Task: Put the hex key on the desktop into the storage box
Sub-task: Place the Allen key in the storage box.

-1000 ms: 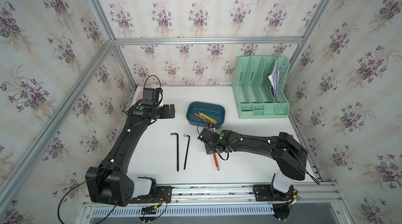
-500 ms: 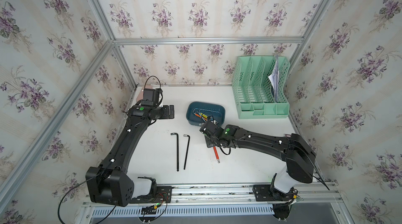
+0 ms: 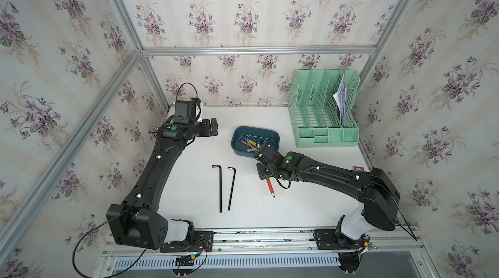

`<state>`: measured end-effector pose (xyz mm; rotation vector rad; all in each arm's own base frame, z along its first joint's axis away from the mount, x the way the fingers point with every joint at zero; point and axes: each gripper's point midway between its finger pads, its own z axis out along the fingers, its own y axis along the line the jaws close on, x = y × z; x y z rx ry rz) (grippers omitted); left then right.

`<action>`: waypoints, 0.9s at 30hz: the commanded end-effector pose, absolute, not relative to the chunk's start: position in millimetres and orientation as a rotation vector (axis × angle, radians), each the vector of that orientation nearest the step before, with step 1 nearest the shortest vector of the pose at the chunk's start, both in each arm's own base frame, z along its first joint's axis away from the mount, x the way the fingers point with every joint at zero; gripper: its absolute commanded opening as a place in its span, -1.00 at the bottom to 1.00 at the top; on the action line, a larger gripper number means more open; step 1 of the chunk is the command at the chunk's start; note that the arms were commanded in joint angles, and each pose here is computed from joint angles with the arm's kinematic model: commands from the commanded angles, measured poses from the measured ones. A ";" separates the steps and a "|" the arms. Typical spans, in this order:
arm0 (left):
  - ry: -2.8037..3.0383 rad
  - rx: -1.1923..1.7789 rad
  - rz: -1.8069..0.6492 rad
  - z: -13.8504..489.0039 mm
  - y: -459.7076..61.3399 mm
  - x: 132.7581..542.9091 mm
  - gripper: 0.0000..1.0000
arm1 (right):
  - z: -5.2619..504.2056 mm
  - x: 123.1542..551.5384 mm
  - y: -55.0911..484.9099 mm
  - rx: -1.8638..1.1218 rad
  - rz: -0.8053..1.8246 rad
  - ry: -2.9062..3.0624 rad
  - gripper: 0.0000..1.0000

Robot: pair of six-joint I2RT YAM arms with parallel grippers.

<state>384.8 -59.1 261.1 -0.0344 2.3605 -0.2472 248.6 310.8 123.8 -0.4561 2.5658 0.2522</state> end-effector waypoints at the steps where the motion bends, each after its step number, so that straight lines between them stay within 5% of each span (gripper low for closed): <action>1: 2.344 -0.008 -0.282 263.8 -64.9 387.8 0.98 | 131.3 253.1 316.0 -0.490 0.275 2.530 -1.00; 27: 2.402 -0.029 -0.296 238.4 -65.1 383.7 0.99 | 174.7 313.5 309.8 -0.618 0.262 2.456 -1.00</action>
